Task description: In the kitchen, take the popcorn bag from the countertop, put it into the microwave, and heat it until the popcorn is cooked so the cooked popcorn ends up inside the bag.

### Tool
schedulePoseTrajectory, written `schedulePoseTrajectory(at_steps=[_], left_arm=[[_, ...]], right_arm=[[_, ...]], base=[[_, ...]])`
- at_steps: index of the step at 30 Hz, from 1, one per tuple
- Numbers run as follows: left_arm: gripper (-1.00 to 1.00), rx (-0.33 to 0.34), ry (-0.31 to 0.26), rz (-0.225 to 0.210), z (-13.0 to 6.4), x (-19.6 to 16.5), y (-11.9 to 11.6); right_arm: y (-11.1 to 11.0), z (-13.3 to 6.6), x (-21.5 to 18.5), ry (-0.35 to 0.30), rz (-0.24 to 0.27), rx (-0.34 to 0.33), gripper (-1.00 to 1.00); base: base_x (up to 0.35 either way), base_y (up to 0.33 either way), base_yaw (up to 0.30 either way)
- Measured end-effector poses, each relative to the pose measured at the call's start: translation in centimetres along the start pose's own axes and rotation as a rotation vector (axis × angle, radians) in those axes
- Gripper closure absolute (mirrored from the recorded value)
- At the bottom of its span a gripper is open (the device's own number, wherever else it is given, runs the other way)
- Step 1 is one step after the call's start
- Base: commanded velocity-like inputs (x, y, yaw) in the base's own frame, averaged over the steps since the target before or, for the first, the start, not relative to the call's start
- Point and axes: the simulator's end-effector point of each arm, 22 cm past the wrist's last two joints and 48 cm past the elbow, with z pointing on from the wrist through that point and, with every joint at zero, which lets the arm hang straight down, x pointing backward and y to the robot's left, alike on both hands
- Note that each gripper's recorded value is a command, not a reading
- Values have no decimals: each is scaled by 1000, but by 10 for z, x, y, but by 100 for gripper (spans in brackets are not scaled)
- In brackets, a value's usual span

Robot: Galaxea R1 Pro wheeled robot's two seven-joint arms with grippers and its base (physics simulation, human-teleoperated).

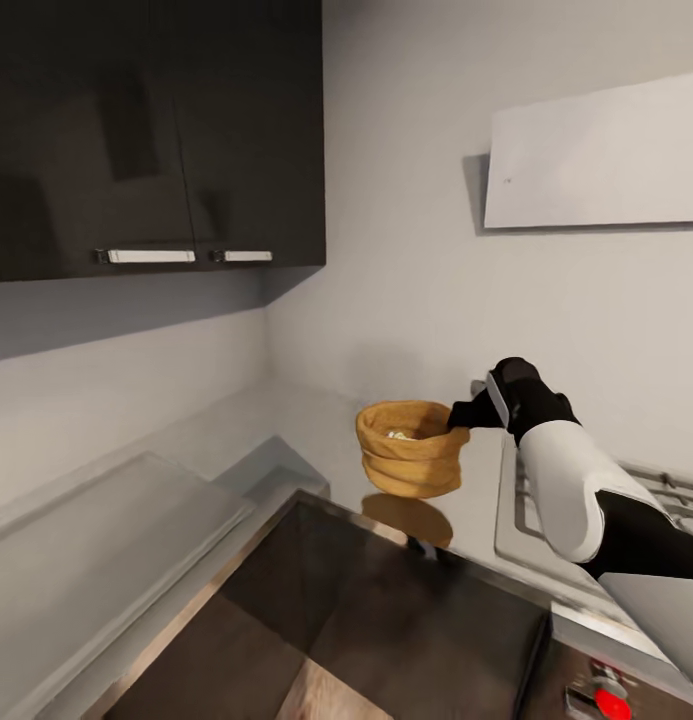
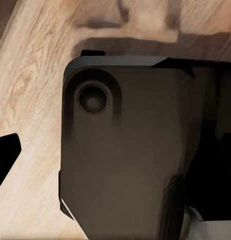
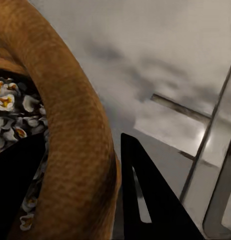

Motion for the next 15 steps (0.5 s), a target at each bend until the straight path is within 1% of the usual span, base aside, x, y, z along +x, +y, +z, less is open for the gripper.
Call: schedulePoseTrajectory(at_steps=[15], left_arm=[[-100, 1, 0, 0, 0, 0, -1]], right_arm=[[1, 0, 0, 0, 1, -3, 100]], base=[[-346, 0, 0]])
